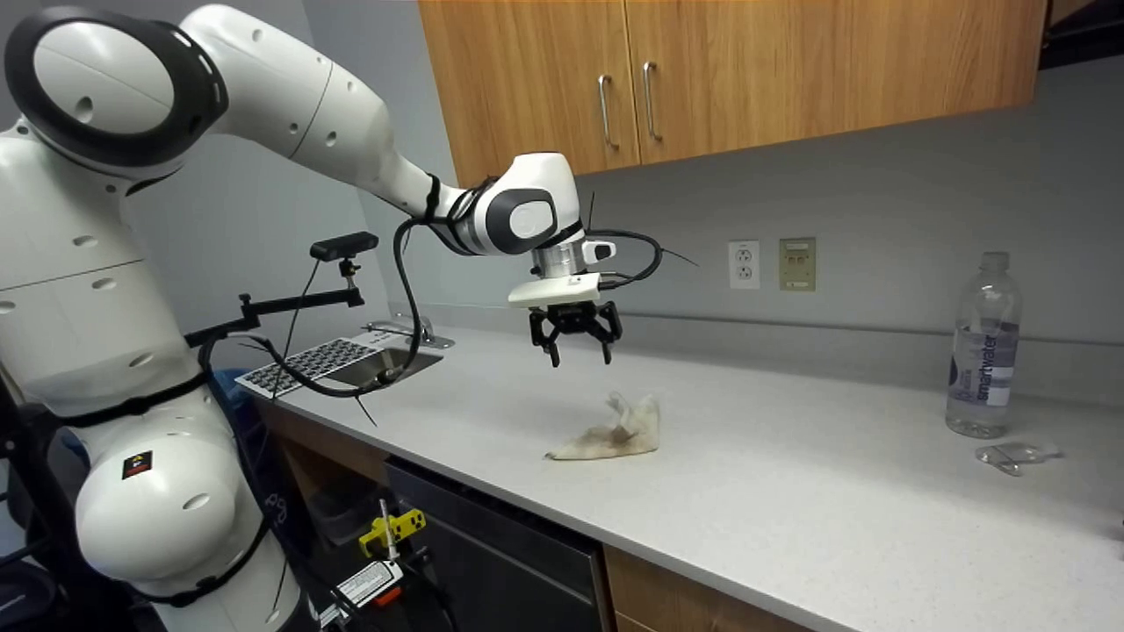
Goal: Fold the towel on the counter
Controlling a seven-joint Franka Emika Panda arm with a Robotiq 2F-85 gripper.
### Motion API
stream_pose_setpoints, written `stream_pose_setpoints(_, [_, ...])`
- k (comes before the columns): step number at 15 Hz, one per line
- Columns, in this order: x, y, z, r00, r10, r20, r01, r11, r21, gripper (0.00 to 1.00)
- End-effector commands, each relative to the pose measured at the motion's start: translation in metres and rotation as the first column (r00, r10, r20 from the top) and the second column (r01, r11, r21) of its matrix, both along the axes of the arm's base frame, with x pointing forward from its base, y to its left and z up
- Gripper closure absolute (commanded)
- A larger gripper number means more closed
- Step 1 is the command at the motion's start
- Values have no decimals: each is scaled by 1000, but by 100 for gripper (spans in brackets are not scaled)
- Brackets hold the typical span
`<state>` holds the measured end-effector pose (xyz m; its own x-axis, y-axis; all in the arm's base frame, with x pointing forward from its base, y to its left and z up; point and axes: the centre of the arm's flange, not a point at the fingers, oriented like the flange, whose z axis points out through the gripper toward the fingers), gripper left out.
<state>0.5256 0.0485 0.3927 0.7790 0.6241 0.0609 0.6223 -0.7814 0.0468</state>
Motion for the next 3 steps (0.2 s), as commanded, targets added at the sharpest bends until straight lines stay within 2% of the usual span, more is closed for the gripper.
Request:
stream_pose_setpoints(1, [0,0,0,1000,0,-1,0,1000,0,0])
stream_pose_setpoints(3, [0,0,-1,1000,0,-2,0,1000,0,0])
